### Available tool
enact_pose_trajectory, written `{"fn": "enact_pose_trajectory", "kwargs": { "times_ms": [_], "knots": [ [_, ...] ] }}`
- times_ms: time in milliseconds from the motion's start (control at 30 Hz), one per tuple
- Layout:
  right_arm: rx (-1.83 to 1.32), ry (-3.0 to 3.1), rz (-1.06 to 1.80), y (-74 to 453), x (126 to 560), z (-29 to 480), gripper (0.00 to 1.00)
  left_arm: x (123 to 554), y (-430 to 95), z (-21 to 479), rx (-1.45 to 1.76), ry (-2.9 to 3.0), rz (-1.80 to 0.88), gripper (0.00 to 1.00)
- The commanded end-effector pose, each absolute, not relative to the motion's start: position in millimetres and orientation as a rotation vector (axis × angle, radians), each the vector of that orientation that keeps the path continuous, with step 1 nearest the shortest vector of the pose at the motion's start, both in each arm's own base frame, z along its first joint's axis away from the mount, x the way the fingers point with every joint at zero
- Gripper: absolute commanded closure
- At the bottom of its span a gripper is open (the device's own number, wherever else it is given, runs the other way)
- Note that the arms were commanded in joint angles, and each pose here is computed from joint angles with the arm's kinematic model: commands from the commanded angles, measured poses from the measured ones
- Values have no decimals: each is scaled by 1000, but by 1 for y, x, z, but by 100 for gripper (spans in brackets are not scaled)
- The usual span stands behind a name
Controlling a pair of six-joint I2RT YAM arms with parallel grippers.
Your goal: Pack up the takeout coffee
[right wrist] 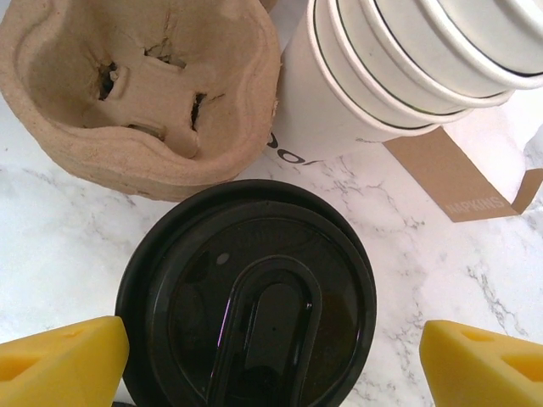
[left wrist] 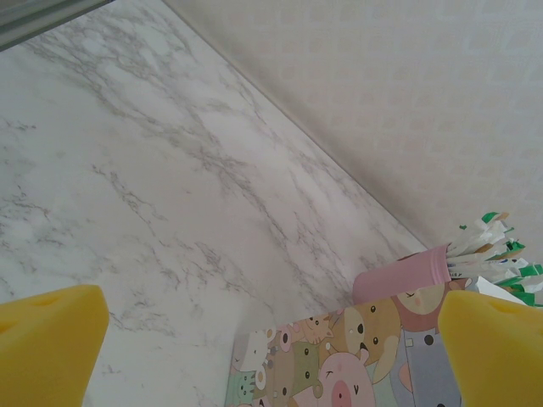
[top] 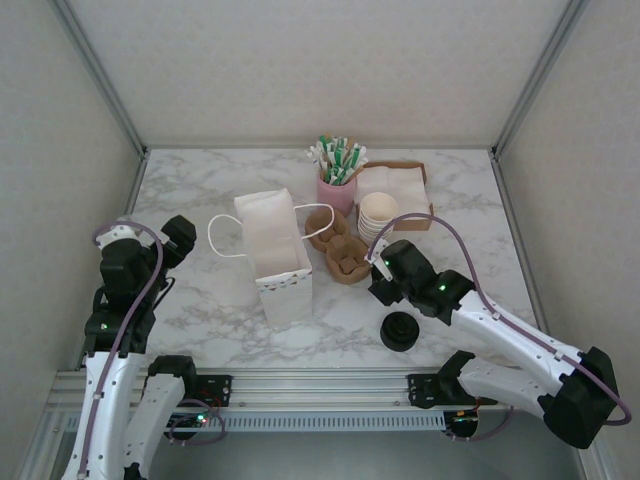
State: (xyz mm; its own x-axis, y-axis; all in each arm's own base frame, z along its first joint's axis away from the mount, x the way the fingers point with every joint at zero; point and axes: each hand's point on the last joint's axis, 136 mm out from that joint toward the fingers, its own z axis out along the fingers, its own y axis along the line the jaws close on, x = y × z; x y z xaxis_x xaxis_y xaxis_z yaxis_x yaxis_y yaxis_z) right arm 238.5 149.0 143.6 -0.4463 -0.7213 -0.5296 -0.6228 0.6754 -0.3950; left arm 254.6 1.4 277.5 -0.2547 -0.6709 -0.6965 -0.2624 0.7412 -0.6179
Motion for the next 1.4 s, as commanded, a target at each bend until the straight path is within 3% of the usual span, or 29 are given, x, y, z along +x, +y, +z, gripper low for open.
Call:
{"fn": "enact_pose_trajectory", "kwargs": {
  "times_ms": [0, 400, 600, 833, 1367],
  "knots": [
    [-1064, 2268, -173, 143, 228, 142, 8, 254, 5, 275, -746, 1829, -455, 0],
    [-933, 2151, 88, 175, 232, 214, 10, 256, 7, 272, -755, 1839, -436, 0],
    [-699, 2214, 184, 188, 249, 241, 22, 256, 7, 272, -757, 1840, -439, 0],
    [-585, 2282, 378, 236, 265, 231, 30, 257, 4, 271, -746, 1849, -454, 0],
    [-504, 2275, 669, 323, 269, 197, 32, 246, 19, 285, -769, 1820, -356, 1]
  ]
}}
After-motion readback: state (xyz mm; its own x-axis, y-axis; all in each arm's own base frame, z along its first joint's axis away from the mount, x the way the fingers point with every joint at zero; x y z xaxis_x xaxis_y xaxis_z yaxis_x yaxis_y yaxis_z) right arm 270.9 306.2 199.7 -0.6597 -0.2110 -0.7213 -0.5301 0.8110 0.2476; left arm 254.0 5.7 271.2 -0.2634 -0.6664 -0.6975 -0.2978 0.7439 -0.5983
